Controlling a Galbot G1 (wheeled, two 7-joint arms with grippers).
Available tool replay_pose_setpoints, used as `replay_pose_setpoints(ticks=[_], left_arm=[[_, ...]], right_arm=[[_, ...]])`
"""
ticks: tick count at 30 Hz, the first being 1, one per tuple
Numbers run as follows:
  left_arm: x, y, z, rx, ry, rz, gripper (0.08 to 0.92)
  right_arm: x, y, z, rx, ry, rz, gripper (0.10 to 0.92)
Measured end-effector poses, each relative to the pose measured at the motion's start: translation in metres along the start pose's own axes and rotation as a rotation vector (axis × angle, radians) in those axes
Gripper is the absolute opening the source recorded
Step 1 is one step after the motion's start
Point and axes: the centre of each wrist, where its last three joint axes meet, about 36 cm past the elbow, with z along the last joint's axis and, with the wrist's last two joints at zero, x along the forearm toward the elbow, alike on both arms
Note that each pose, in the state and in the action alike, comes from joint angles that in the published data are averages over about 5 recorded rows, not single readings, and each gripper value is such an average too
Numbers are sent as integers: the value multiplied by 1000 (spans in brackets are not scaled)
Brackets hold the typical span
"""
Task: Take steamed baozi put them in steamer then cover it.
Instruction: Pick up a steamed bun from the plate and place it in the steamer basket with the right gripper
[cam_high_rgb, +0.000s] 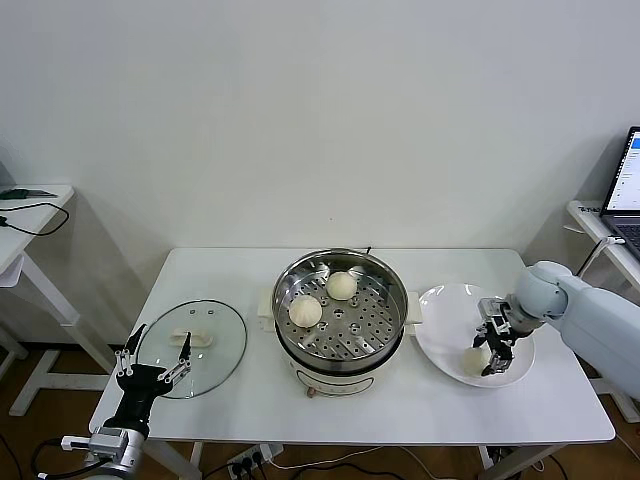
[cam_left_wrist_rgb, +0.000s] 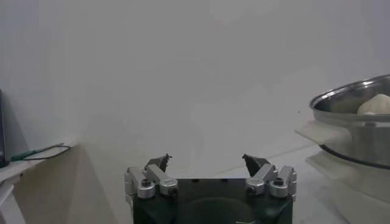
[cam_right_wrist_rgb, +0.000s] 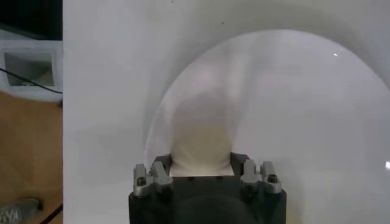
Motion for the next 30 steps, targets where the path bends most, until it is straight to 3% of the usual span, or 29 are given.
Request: replay_pose_setpoints(ticks=[15, 23, 30], left_arm=[[4, 0, -8, -8, -10, -1, 823], [6, 1, -10, -12, -14, -6, 823], [6, 3, -11, -14, -16, -11, 823]], right_arm=[[138, -31, -33, 114, -71, 142, 645], [215, -34, -99, 376, -79, 219, 645], [237, -28, -170, 708, -52, 225, 645]])
